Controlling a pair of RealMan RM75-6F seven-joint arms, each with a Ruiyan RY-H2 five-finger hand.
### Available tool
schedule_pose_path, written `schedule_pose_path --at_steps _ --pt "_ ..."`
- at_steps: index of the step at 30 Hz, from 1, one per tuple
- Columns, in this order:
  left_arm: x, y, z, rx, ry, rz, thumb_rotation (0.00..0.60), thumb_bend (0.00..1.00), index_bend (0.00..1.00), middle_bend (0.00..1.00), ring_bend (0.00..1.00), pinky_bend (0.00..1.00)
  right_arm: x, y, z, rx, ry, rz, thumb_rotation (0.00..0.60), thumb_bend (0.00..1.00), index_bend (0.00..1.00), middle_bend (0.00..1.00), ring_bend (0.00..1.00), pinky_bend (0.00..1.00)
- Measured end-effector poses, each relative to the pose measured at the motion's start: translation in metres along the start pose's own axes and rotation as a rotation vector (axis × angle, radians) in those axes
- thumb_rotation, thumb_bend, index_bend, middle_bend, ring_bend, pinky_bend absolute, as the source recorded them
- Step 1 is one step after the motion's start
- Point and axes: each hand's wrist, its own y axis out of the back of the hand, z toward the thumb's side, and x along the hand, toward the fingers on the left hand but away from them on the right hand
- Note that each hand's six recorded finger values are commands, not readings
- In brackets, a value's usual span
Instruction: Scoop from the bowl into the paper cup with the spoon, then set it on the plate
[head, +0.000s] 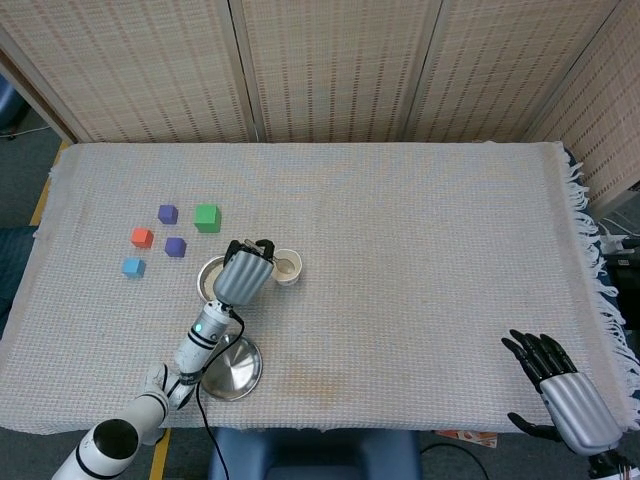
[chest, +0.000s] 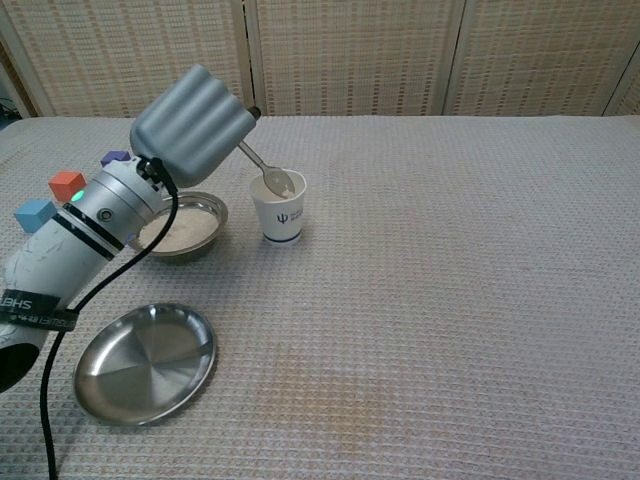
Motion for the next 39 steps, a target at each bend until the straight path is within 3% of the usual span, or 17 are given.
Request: schedule_pose_path --at_steps 22,31,34,39 --pt "0.008 0.005 -0.016 0.044 0.035 0.064 0.600 0.64 0.93 1.00 1.00 1.00 0.002 -0.001 0.004 0.012 0.008 -0.001 0.600 0.06 0.00 0.00 0.00 0.00" --pt "0.008 -0.010 -0.019 0.103 -0.001 0.022 0.600 0.64 0.93 1.00 1.00 1.00 0.003 -0.001 0.005 0.015 0.009 -0.007 0.600 0.06 0.00 0.00 0.00 0.00" --pt "0.007 -0.012 -0.023 0.095 0.012 0.013 0.600 0.64 0.93 1.00 1.00 1.00 0.002 -0.002 0.004 0.015 0.006 -0.001 0.600 0.06 0.00 0.00 0.00 0.00" --pt "0.007 -0.005 -0.035 0.051 0.050 0.055 0.600 0.64 0.93 1.00 1.00 1.00 -0.002 -0.005 0.002 0.014 0.002 0.016 0.600 0.06 0.00 0.00 0.00 0.00"
